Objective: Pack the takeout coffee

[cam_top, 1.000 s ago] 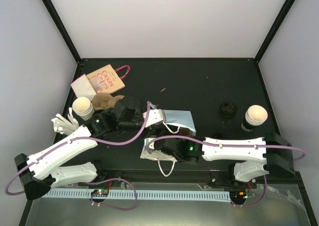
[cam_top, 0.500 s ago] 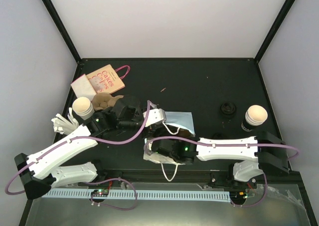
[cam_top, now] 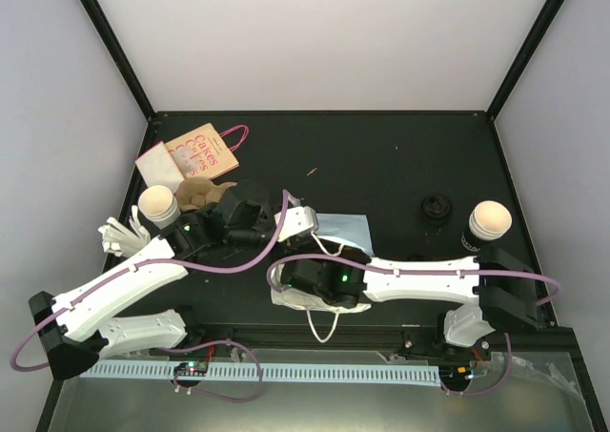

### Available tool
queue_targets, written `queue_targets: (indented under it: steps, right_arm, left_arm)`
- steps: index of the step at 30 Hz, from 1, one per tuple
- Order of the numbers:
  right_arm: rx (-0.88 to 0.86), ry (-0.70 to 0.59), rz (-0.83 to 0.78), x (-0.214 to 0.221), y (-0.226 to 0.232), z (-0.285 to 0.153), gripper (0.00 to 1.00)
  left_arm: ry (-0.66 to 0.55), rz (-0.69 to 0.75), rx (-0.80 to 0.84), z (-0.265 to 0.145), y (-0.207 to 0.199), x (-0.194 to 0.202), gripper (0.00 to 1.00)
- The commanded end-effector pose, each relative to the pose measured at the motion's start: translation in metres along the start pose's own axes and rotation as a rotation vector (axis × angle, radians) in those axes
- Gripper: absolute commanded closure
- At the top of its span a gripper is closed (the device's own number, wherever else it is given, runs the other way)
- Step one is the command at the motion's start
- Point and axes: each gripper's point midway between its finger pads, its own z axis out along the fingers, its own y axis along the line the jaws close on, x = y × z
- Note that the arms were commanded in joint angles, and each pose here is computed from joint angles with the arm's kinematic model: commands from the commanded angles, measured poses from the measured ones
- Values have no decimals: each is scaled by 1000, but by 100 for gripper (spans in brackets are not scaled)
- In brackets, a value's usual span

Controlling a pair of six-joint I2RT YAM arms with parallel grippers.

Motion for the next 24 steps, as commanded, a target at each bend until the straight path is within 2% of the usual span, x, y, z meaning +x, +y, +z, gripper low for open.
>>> queue_targets:
  steps: [1, 9, 24]
  right_arm:
    - [-50, 67, -11, 12, 6, 12, 60]
    - [-83, 118, -22, 16, 9, 28, 60]
    - [-131, 137, -16, 24, 24, 46, 60]
  left_arm:
    - [-42, -23, 42, -6, -8, -21, 98]
    - [-36, -42, 60, -4, -10, -22, 98]
    - [-22, -61, 72, -1, -11, -22, 99]
